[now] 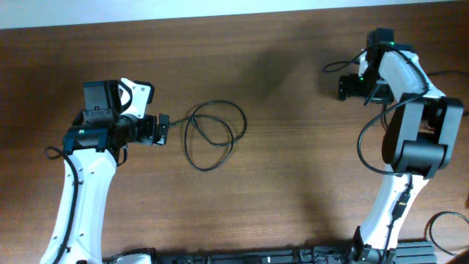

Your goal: Untangle cables

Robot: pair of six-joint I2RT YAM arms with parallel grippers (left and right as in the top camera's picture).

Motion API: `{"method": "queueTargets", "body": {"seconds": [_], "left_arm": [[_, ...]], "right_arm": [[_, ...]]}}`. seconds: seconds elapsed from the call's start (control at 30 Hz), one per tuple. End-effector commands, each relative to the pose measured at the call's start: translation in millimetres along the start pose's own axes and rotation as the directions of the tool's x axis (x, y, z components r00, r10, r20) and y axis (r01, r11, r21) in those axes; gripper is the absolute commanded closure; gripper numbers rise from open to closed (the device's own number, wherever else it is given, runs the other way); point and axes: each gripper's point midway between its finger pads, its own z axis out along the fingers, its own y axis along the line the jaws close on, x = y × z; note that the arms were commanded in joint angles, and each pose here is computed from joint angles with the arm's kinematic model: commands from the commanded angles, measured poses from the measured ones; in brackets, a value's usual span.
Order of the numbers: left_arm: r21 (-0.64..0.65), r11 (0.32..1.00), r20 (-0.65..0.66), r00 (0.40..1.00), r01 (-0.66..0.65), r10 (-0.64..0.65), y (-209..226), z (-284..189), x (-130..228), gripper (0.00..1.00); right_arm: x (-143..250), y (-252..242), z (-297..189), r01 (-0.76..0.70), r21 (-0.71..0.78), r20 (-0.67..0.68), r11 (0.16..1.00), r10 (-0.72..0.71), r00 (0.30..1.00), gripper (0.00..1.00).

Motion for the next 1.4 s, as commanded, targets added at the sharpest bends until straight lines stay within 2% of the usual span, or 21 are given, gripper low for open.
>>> {"method": "queueTargets", "body": {"seconds": [0.0, 0.23, 0.37, 0.6, 0.7, 0.77, 0.8, 0.9, 0.97, 1.03, 1.13, 1.2, 1.23, 1.3, 1.37], "left_arm": [[0.008, 1.000, 0.015, 1.000, -0.014, 0.014, -0.6, -3.4, -3.2, 0.01], [0.008, 1.000, 0.015, 1.000, -0.014, 0.014, -0.6, -3.4, -3.2, 0.01], [0.008, 1.000, 0.015, 1.000, -0.014, 0.014, -0.6, -3.4, -3.2, 0.01], [0.008, 1.000, 0.015, 1.000, -0.014, 0.014, -0.5, -3.5, -3.3, 0.01], [0.008, 1.000, 0.015, 1.000, -0.014, 0.014, -0.6, -3.4, -3.2, 0.01], [0.008, 1.000, 0.015, 1.000, -0.014, 0.014, -0.6, -3.4, -3.2, 0.01], [0.008, 1.000, 0.015, 1.000, -0.014, 0.014, -0.6, -3.5, -3.2, 0.01], [0.008, 1.000, 0.015, 1.000, -0.014, 0.014, -0.5, -3.5, -3.3, 0.01], [0.008, 1.000, 0.015, 1.000, -0.014, 0.014, -0.6, -3.4, -3.2, 0.01], [0.008, 1.000, 0.015, 1.000, -0.014, 0.014, -0.6, -3.4, -3.2, 0.01], [0.008, 1.000, 0.015, 1.000, -0.014, 0.014, -0.6, -3.4, -3.2, 0.01], [0.008, 1.000, 0.015, 1.000, -0.014, 0.014, -0.6, -3.4, -3.1, 0.01], [0.008, 1.000, 0.015, 1.000, -0.014, 0.014, -0.6, -3.4, -3.1, 0.02], [0.008, 1.000, 0.015, 1.000, -0.014, 0.014, -0.6, -3.4, -3.2, 0.01], [0.008, 1.000, 0.015, 1.000, -0.014, 0.014, -0.6, -3.4, -3.2, 0.01]], "right_arm": [[9.0, -33.5, 5.7, -0.074, 0.017, -0.026, 0.997, 0.074, 0.997, 0.01], [28.3, -125.0, 9.1, -0.282, 0.038, -0.035, 0.959, 0.283, 0.958, 0.01], [51.3, -183.5, 10.3, -0.416, 0.053, -0.037, 0.908, 0.419, 0.907, 0.01], [99.5, -258.8, 10.4, -0.735, 0.073, -0.029, 0.675, 0.738, 0.675, 0.02], [102.2, -262.6, 10.6, -0.769, -0.007, -0.044, 0.639, 0.768, 0.639, 0.01], [94.3, -248.2, 9.3, -0.730, -0.096, -0.068, 0.677, 0.727, 0.683, 0.01], [91.3, -239.9, 8.5, -0.701, -0.123, -0.078, 0.702, 0.697, 0.712, 0.06], [78.7, -224.3, -3.4, -0.626, -0.061, -0.047, 0.777, 0.625, 0.780, 0.08], [65.2, -217.6, -28.6, -0.582, -0.006, 0.020, 0.813, 0.582, 0.813, 0.08], [49.0, -212.3, -75.4, -0.545, 0.065, 0.141, 0.836, 0.533, 0.834, 0.08], [26.9, -181.9, -147.4, -0.401, 0.131, 0.298, 0.907, 0.349, 0.888, 0.07], [9.4, -124.8, -169.8, -0.230, 0.012, 0.341, 0.973, 0.212, 0.916, 0.00], [3.7, -97.1, -174.0, -0.171, -0.069, 0.349, 0.983, 0.184, 0.919, 0.01], [-3.6, -32.1, -176.6, -0.033, -0.245, 0.343, 0.969, 0.118, 0.932, 0.01], [0.3, 18.8, -171.3, 0.067, -0.304, 0.308, 0.950, 0.031, 0.951, 0.01]]}}
